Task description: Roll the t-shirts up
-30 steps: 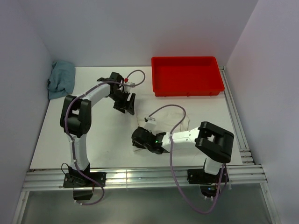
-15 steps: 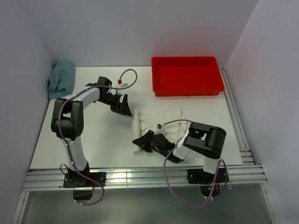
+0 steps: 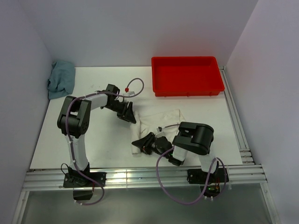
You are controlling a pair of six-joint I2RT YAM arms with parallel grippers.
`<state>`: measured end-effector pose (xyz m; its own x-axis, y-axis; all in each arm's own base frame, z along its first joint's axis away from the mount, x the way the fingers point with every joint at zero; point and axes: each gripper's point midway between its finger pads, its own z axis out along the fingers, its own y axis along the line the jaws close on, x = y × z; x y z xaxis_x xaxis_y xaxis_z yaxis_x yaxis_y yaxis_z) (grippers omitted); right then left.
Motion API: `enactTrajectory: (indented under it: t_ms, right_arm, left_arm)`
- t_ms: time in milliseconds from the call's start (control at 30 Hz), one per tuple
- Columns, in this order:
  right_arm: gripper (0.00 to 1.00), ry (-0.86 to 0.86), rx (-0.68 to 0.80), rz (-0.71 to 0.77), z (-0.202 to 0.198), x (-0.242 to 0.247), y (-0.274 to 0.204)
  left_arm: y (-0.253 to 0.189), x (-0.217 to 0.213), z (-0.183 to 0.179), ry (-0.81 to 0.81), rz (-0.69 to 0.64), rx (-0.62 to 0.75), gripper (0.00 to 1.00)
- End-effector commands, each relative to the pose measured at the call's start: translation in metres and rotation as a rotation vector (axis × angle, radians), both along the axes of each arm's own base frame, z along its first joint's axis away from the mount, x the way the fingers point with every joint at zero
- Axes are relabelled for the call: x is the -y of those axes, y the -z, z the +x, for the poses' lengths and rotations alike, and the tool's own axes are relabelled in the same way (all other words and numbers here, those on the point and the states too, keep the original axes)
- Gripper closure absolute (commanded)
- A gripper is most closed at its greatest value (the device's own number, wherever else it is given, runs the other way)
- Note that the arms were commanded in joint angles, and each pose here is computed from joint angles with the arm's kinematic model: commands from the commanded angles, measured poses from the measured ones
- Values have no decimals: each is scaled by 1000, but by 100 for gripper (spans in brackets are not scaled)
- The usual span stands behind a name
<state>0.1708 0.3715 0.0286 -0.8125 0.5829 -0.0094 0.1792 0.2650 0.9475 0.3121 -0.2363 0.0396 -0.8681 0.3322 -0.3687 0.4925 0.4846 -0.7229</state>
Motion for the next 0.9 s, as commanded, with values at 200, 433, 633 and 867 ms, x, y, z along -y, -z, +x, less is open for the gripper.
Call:
enactTrajectory:
  t_ms: [200,433,633,867]
  right_arm:
    - [51,-149,-46,-156,-21,-13,15]
    - [43,-202,-52,-389,-35,-6,31]
    - [40,-246,-54,-430,-56,-3,29]
    - [39,-300,-42,-425,-82,-4,23]
  left_arm:
    - [30,-24,28,-133,284,75,98]
    - [35,-39,43,-235,469,107,100]
    - [40,-46,48,-266,542,104,100]
    - [38,-48,52,-294,572,112,100]
